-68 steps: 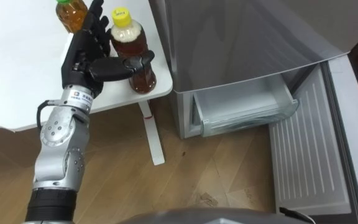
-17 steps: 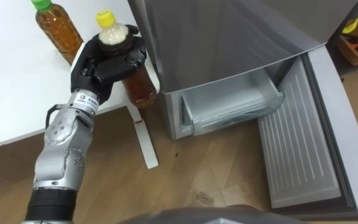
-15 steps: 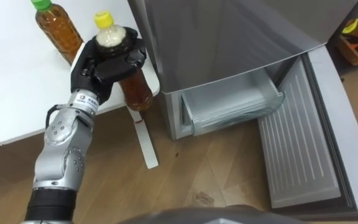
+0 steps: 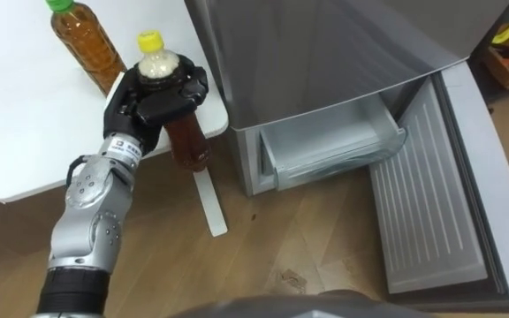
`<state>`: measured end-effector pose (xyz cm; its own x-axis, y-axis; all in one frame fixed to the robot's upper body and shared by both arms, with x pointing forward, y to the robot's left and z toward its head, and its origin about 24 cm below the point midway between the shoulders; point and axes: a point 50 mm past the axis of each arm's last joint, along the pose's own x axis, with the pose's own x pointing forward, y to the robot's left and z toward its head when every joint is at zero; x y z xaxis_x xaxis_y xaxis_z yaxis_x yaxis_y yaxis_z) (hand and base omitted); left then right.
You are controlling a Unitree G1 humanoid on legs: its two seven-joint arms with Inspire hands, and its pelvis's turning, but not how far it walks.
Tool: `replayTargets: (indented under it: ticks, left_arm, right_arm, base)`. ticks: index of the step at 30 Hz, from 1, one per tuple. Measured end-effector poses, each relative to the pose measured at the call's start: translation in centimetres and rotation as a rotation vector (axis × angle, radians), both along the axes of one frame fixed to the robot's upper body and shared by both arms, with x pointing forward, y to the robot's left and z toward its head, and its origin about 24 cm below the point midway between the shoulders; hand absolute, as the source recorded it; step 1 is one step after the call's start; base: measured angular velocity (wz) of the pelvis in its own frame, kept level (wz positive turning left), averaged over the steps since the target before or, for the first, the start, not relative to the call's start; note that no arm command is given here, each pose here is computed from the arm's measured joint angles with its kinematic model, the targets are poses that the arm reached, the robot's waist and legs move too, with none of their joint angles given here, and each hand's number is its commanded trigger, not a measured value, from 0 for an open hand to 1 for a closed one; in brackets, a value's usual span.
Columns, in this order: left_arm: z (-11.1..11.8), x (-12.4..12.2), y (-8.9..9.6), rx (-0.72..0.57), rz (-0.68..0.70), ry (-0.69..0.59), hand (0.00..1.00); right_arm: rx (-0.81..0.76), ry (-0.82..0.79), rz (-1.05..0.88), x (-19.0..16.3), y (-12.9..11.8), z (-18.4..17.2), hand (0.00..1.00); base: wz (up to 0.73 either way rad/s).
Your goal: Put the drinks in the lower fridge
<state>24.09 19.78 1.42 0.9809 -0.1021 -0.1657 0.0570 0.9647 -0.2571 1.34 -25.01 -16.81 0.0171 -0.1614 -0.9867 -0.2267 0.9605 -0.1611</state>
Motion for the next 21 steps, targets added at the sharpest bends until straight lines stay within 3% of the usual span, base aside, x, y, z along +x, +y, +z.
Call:
replayTargets:
  ticks: [11, 21]
  left_arm:
    - [3.4, 0.4, -0.4, 0.021, 0.031, -0.141, 1.0]
    - [4.4, 0.4, -1.3, 0.066, -0.04, -0.194, 1.0]
  right_arm:
    - [-0.011, -0.094, 0.057, 3.0, 0.2, 0.1, 0.0]
    - [-0.042, -0.126, 0.122, 4.0, 0.1, 0.3, 0.0]
  base:
    - [0.08]
    - [0.18]
